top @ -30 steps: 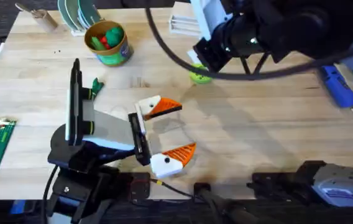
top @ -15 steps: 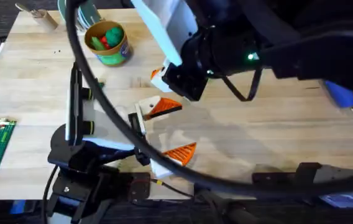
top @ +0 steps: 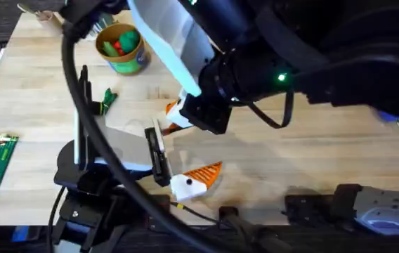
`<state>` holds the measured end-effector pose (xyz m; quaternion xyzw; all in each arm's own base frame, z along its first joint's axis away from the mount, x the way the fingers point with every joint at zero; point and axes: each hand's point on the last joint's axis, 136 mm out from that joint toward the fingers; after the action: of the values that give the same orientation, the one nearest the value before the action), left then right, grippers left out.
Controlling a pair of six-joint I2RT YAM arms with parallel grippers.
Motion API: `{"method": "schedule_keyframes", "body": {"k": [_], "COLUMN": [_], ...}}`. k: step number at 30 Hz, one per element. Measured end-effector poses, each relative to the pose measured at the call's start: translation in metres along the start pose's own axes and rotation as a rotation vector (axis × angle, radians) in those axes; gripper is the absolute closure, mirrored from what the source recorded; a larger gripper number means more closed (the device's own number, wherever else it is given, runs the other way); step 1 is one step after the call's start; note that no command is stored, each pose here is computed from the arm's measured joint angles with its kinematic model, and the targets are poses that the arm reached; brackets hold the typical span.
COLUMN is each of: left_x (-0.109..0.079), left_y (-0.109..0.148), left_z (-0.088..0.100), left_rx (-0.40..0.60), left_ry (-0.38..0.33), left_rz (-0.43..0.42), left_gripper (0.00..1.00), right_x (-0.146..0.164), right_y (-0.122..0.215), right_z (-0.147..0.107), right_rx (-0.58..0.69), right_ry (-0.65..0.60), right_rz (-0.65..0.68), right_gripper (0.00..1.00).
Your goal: Pick up the gripper from the table and insert it into the empty holder that is missing its gripper. Then pick up a screw, insert it into the mounting hole, and use the screwdriver to tighten it. Finally, clean up the table by picking up the vegetable and placing it into the bucket.
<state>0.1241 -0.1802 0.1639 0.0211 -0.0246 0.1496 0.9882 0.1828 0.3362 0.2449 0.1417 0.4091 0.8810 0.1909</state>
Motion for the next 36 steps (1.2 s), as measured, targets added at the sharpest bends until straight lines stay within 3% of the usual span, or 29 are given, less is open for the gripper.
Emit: {"method": "schedule_keyframes", "body": {"k": [11,31,33,36], "left_x": [0.000,0.000,0.000,0.000], "left_y": [0.000,0.000,0.000,0.000], "left_z": [0.000,-0.001,-0.001,-0.001], "left_rx": [0.000,0.004,0.003,0.003], "left_ry": [-0.003,0.004,0.003,0.002], "left_rz": [0.000,-0.001,0.000,0.000], "left_gripper": [0.008,0.008,0.008,0.008], "right_x": [-0.001,0.005,0.005,0.007], "right_y": [-0.022,-0.032,-0.032,-0.032], "right_z": [-0.006,-0.012,-0.012,-0.012], "right_rx": [0.051,0.086,0.088,0.089], "right_ry": [-0.007,0.004,-0.001,-0.003], "right_rz": [0.008,0.018,0.019,0.025], "right_gripper": [0.994,0.993,0.903,0.626]}}
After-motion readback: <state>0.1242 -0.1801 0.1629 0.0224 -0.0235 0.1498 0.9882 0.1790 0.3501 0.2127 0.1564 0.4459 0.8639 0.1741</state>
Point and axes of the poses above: each hand's point on the last joint's axis, 136 mm out from that joint toward the fingers, its own y axis back along the fingers, its own x axis along the line the jaws close on, z = x × y, and after that the axes turned 10 degrees about -y, right-handed
